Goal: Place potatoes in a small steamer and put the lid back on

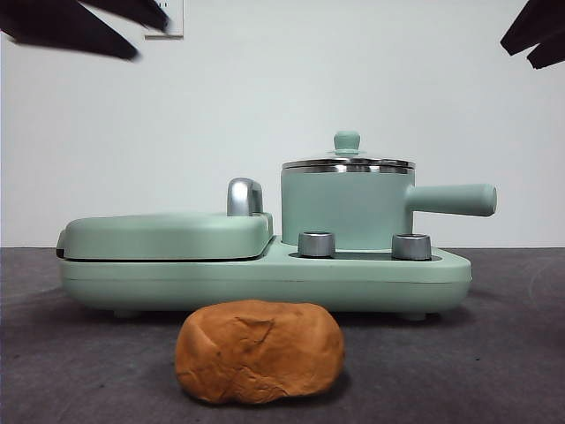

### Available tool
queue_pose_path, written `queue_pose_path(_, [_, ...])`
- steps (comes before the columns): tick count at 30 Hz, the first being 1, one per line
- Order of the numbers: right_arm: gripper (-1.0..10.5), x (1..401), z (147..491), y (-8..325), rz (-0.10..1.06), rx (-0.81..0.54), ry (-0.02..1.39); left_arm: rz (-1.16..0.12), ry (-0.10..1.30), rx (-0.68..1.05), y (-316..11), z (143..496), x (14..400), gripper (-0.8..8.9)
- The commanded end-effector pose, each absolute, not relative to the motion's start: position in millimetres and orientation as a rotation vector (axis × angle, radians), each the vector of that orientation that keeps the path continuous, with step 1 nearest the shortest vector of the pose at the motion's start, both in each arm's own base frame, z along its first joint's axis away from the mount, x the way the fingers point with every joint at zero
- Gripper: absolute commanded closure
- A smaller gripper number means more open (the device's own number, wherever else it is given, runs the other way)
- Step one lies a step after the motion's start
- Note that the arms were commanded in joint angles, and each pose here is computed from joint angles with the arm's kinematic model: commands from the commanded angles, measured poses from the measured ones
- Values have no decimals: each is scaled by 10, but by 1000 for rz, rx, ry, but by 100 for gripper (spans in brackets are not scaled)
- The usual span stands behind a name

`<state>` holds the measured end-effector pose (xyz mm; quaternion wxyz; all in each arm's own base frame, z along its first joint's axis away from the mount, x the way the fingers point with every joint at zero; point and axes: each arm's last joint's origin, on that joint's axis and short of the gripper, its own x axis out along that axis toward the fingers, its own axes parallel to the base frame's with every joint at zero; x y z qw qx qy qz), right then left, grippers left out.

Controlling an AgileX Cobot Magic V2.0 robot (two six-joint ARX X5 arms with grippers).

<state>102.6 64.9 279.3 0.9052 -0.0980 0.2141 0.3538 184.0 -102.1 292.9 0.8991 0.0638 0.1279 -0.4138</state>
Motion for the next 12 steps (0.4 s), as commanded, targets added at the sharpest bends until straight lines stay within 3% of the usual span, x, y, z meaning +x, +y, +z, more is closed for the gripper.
queue_pose_path(1, [668,1026,2842,657,728,-176,434,-856,202,106,-1224,2919,2035,480])
queue_pose_path(12, [668,1023,2836,656,726,-159,448,-883,200,122,-1981,2780,2647,480])
